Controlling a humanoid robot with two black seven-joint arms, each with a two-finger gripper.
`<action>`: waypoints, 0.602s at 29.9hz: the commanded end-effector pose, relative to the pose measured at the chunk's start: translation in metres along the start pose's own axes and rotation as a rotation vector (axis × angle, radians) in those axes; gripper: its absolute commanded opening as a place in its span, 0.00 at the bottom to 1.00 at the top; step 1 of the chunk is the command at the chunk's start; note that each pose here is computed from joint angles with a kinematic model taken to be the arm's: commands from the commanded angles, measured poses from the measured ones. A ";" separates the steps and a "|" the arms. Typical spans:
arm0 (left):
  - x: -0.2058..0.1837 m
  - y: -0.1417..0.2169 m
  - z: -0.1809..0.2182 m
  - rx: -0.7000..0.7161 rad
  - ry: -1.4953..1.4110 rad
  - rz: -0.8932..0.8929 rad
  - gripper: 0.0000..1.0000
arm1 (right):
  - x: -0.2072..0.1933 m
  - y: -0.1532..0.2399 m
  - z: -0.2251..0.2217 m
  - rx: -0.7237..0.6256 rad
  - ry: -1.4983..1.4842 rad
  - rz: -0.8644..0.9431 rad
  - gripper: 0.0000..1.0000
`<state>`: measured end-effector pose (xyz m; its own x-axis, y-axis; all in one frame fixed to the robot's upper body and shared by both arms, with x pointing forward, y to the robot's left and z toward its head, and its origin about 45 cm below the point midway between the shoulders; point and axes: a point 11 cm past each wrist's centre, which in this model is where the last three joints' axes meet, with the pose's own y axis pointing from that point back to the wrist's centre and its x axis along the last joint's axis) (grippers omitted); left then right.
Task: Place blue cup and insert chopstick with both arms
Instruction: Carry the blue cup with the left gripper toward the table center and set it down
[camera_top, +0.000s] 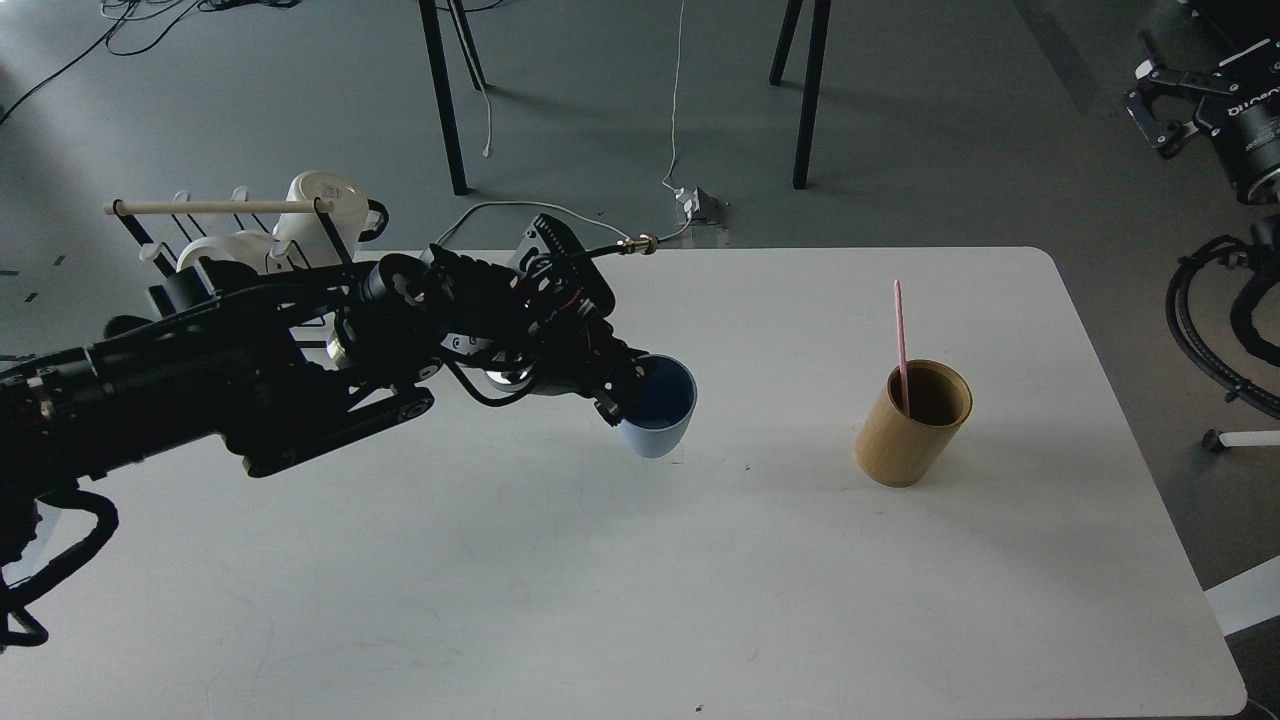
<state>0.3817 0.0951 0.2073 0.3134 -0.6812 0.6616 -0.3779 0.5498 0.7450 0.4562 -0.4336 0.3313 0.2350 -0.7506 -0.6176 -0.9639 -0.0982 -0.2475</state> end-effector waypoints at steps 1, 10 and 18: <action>0.006 -0.025 0.017 -0.025 0.003 -0.007 0.01 | 0.001 0.000 0.001 -0.001 0.001 0.004 1.00; -0.019 -0.049 0.025 -0.009 0.029 -0.064 0.03 | 0.001 0.000 0.000 0.003 -0.002 0.006 1.00; -0.022 -0.054 0.031 -0.023 0.041 -0.067 0.13 | 0.002 0.001 0.000 0.000 0.002 0.008 1.00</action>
<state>0.3691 0.0657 0.1508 0.3700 -0.6983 0.6127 -0.3385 0.5129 0.7889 0.4561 -0.4344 0.3307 0.2285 -0.7511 -0.6194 -0.9651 -0.0914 -0.2453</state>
